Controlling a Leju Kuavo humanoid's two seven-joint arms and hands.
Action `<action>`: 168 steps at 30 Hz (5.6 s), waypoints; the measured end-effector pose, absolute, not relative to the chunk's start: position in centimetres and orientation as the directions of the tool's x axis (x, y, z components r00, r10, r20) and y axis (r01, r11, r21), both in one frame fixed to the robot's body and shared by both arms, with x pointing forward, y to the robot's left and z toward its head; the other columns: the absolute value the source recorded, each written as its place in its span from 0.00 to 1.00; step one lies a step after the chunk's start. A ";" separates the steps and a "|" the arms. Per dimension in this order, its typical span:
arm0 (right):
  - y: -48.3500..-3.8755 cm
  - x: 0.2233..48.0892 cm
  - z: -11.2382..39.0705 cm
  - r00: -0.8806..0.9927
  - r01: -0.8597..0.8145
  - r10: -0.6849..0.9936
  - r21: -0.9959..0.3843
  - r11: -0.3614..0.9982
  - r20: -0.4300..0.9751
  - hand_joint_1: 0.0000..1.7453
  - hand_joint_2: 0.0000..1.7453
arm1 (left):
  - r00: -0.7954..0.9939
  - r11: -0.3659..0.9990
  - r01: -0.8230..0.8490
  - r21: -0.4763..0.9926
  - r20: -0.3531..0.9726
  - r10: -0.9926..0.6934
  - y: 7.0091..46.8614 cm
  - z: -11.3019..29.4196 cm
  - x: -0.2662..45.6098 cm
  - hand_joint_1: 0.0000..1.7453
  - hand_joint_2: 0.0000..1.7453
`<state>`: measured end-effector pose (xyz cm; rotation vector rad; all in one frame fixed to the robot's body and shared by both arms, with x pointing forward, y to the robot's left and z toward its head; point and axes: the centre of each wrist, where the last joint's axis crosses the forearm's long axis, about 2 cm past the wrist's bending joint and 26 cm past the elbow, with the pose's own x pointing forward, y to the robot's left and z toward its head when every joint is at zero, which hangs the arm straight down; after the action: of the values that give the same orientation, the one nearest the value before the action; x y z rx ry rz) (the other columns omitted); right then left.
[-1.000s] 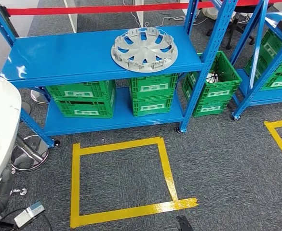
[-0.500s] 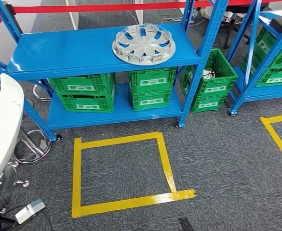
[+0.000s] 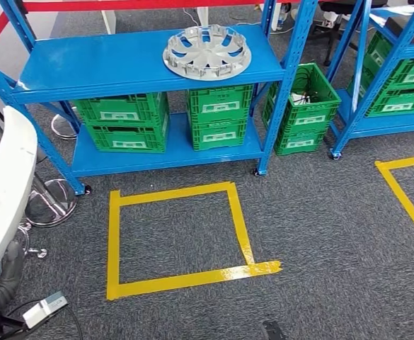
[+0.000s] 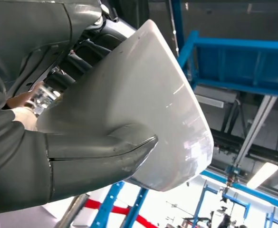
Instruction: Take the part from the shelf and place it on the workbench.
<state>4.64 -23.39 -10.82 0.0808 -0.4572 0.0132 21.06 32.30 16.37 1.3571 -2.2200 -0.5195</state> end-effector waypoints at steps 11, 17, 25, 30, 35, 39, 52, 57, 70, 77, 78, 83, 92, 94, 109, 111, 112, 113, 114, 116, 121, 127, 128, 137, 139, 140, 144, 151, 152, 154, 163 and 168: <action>-23.4 4.3 -10.9 0.900 -0.028 -0.007 0.075 0.997 0.436 0.00 0.00 | -0.394 0.444 -0.704 0.555 0.215 -0.894 32.2 16.0 21.1 1.00 1.00; -23.4 4.5 -10.8 0.898 -0.029 -0.007 0.074 0.997 0.440 0.00 0.00 | -0.393 0.451 -0.701 0.553 0.228 -0.891 32.3 16.0 21.2 1.00 1.00; -23.4 4.2 -10.9 0.901 -0.029 -0.006 0.073 0.997 0.433 0.00 0.00 | -0.392 0.456 -0.689 0.564 0.239 -0.888 32.2 15.7 21.1 1.00 1.00; -23.4 4.3 -10.9 0.900 -0.029 -0.005 0.071 0.997 0.435 0.00 0.00 | -0.391 0.461 -0.687 0.561 0.250 -0.886 32.2 15.8 21.2 1.00 1.00; -23.4 4.2 -10.9 0.901 -0.030 -0.002 0.067 0.997 0.434 0.00 0.00 | -0.388 0.465 -0.685 0.561 0.259 -0.885 32.2 15.7 21.2 1.00 1.00; -23.4 4.0 -10.9 0.902 -0.030 -0.002 0.067 0.997 0.431 0.00 0.00 | -0.387 0.466 -0.682 0.564 0.262 -0.884 32.2 15.6 21.1 1.00 1.00; -23.4 3.9 -10.9 0.901 -0.034 0.002 0.067 0.997 0.434 0.00 0.00 | -0.392 0.474 -0.676 0.564 0.268 -0.880 32.2 15.6 21.1 1.00 1.00; -23.4 3.9 -10.9 0.901 -0.035 0.003 0.066 0.997 0.435 0.00 0.00 | -0.391 0.474 -0.670 0.571 0.272 -0.879 32.2 15.4 21.0 1.00 1.00; -23.5 3.9 -10.9 0.900 -0.011 -0.014 0.054 0.998 0.436 0.00 0.00 | -0.391 0.475 -0.666 0.575 0.273 -0.879 32.2 15.3 20.9 1.00 1.00; -23.7 4.0 -10.9 0.901 0.012 -0.018 0.016 1.000 0.434 0.00 0.00 | -0.386 0.472 -0.668 0.575 0.275 -0.881 32.2 15.4 21.0 1.00 1.00; -23.7 3.9 -10.9 0.901 0.012 -0.017 0.013 1.000 0.433 0.00 0.00 | -0.385 0.472 -0.668 0.576 0.275 -0.881 32.2 15.4 21.0 1.00 1.00; -23.7 4.1 -10.9 0.901 0.006 -0.008 0.008 1.000 0.433 0.00 0.00 | -0.388 0.471 -0.666 0.578 0.271 -0.881 32.2 15.4 21.0 1.00 1.00; -23.7 4.3 -10.9 0.906 0.005 -0.007 0.006 1.000 0.424 0.00 0.00 | -0.390 0.464 -0.664 0.586 0.258 -0.884 32.1 15.4 21.0 1.00 1.00; -23.6 4.3 -10.9 0.905 0.005 -0.007 0.007 1.000 0.425 0.00 0.00 | -0.390 0.464 -0.664 0.587 0.258 -0.884 32.1 15.4 21.0 1.00 1.00; -23.6 4.0 -10.9 0.909 0.002 -0.004 0.006 1.000 0.416 0.00 0.00 | -0.386 0.457 -0.664 0.591 0.252 -0.887 32.1 15.5 21.1 1.00 1.00; -23.6 4.0 -10.9 0.910 0.003 -0.005 0.006 1.000 0.416 0.00 0.00 | -0.390 0.457 -0.665 0.590 0.248 -0.887 32.1 15.5 21.1 1.00 1.00; -23.6 4.0 -10.9 0.910 0.003 -0.006 0.007 1.000 0.415 0.00 0.00 | -0.393 0.459 -0.666 0.588 0.246 -0.886 32.0 15.6 21.2 1.00 1.00; -23.6 4.0 -10.9 0.910 0.003 -0.006 0.006 1.000 0.415 0.00 0.00 | -0.396 0.460 -0.667 0.586 0.244 -0.885 32.0 15.7 21.3 1.00 1.00; -23.6 3.9 -10.9 0.910 0.003 -0.006 0.006 1.000 0.413 0.00 0.00 | -0.400 0.462 -0.667 0.585 0.242 -0.884 31.9 15.7 21.4 1.00 1.00; -23.6 3.8 -10.9 0.911 0.003 -0.006 0.006 1.000 0.412 0.00 0.00 | -0.405 0.463 -0.665 0.586 0.239 -0.883 31.8 15.7 21.4 1.00 1.00; -23.4 4.2 -10.9 0.908 0.003 -0.007 0.010 1.000 0.420 0.00 0.00 | -0.411 0.465 -0.668 0.581 0.232 -0.882 31.7 15.9 21.6 1.00 1.00; -23.3 4.2 -10.9 0.910 0.007 -0.012 0.013 1.000 0.415 0.00 0.00 | -0.424 0.471 -0.669 0.575 0.224 -0.877 31.3 16.0 21.9 1.00 1.00; -23.3 4.1 -10.9 0.912 0.009 -0.014 0.012 1.000 0.411 0.00 0.00 | -0.429 0.474 -0.669 0.573 0.224 -0.875 31.1 16.0 21.9 1.00 1.00; -23.4 3.4 -10.9 0.917 0.027 -0.026 0.003 1.000 0.397 0.00 0.00 | -0.464 0.512 -0.662 0.547 0.238 -0.853 29.4 15.8 22.6 1.00 1.00; -23.4 3.4 -10.9 0.914 0.028 -0.026 0.001 1.000 0.405 0.00 0.00 | -0.465 0.516 -0.663 0.542 0.243 -0.851 29.2 15.9 22.9 1.00 1.00; -23.4 3.4 -10.9 0.911 0.028 -0.025 -0.002 1.000 0.411 0.00 0.00 | -0.465 0.519 -0.662 0.541 0.246 -0.850 29.0 15.9 22.9 1.00 1.00; -23.6 3.2 -11.0 0.908 0.036 -0.030 -0.008 0.999 0.419 0.00 0.00 | -0.473 0.537 -0.660 0.525 0.264 -0.841 28.6 16.0 23.2 1.00 1.00; -23.5 3.3 -11.0 0.913 0.050 -0.042 -0.009 0.999 0.406 0.00 0.00 | -0.492 0.560 -0.645 0.520 0.278 -0.825 27.6 15.9 23.4 1.00 1.00; -23.4 3.2 -11.0 0.913 0.049 -0.042 -0.009 0.999 0.406 0.00 0.00 | -0.497 0.565 -0.644 0.516 0.279 -0.822 27.5 15.9 23.4 1.00 1.00; -23.2 3.2 -10.9 0.913 0.049 -0.042 -0.008 0.999 0.406 0.00 0.00 | -0.504 0.572 -0.643 0.509 0.282 -0.817 27.3 16.0 23.5 1.00 1.00; -23.4 2.9 -11.0 0.918 0.055 -0.038 -0.031 0.998 0.395 0.00 0.00 | -0.500 0.585 -0.637 0.502 0.309 -0.809 26.7 16.2 23.6 1.00 1.00; -23.5 2.9 -11.0 0.918 0.056 -0.038 -0.035 0.998 0.394 0.00 0.00 | -0.501 0.586 -0.637 0.501 0.310 -0.808 26.6 16.2 23.6 1.00 1.00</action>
<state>2.88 -23.49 -10.99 -0.0459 -0.4040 -0.0480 23.64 26.63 16.21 1.1485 -2.3005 -0.4401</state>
